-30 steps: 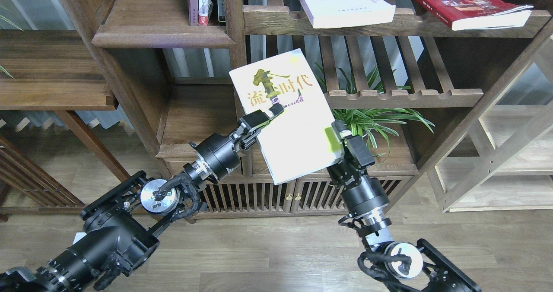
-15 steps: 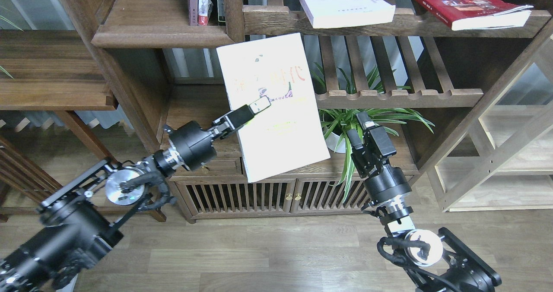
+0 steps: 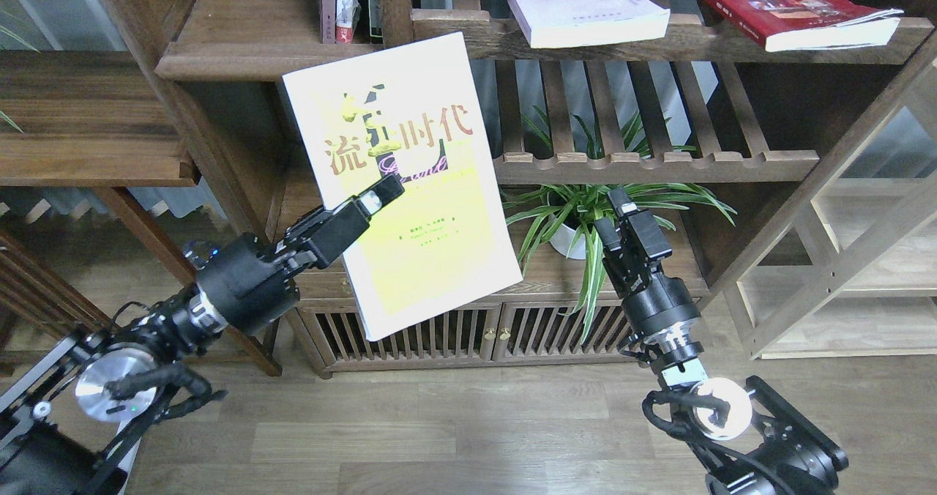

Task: Organize books on shelf
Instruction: 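Carry the yellow-green book with the left gripper up and away from the plant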

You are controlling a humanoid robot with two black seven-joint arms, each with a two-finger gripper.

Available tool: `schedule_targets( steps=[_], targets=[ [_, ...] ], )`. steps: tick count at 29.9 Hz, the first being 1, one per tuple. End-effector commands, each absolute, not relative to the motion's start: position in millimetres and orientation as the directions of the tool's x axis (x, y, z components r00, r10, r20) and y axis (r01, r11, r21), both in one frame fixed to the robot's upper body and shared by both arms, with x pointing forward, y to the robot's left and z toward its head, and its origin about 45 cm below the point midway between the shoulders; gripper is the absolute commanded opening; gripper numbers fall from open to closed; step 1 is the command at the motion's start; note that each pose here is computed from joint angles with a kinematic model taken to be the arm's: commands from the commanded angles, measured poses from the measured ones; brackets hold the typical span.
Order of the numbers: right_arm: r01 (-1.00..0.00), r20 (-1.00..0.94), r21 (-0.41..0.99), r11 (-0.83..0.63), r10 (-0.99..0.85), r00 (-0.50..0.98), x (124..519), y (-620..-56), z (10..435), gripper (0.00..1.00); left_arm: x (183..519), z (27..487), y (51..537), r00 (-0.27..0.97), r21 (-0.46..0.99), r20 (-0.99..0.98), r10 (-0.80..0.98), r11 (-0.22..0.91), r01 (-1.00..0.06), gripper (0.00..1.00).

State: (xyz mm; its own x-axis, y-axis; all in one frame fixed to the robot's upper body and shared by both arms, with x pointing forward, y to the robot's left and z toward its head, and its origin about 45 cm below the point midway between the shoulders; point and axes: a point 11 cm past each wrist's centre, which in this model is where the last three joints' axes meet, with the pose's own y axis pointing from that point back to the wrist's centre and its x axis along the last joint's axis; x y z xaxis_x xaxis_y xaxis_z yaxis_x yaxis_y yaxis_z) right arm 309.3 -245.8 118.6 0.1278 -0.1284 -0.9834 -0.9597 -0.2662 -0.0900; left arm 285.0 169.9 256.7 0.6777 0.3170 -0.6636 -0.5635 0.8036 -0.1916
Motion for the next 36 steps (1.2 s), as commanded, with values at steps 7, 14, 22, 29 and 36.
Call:
schedule_targets(
  steps=[7,14,22,29,36],
  targets=[
    [-0.958,-0.982,-0.079,-0.276,-0.141,0.122,309,-245,115,0.83,281,272,227,0.657,-0.215,-0.579,0.483,0.686,-0.695,0.00],
    [-0.945,-0.973,-0.073,-0.319,-0.185,0.137,306,-238,114,0.83,295,301,269,0.637,-0.265,-0.477,0.605,0.593,-0.761,0.00],
    [-0.940,-0.962,-0.051,-0.338,-0.237,0.137,303,-243,108,0.83,301,326,312,0.581,-0.282,-0.357,0.732,0.508,-0.814,0.00],
    [-0.930,-0.957,-0.031,-0.366,-0.257,0.133,297,-237,102,0.83,306,348,339,0.532,-0.264,-0.212,0.820,0.476,-0.839,0.00],
    [-0.921,-0.954,-0.021,-0.388,-0.267,0.134,294,-231,99,0.83,316,370,348,0.519,-0.242,-0.097,0.849,0.485,-0.840,0.00]
  ],
)
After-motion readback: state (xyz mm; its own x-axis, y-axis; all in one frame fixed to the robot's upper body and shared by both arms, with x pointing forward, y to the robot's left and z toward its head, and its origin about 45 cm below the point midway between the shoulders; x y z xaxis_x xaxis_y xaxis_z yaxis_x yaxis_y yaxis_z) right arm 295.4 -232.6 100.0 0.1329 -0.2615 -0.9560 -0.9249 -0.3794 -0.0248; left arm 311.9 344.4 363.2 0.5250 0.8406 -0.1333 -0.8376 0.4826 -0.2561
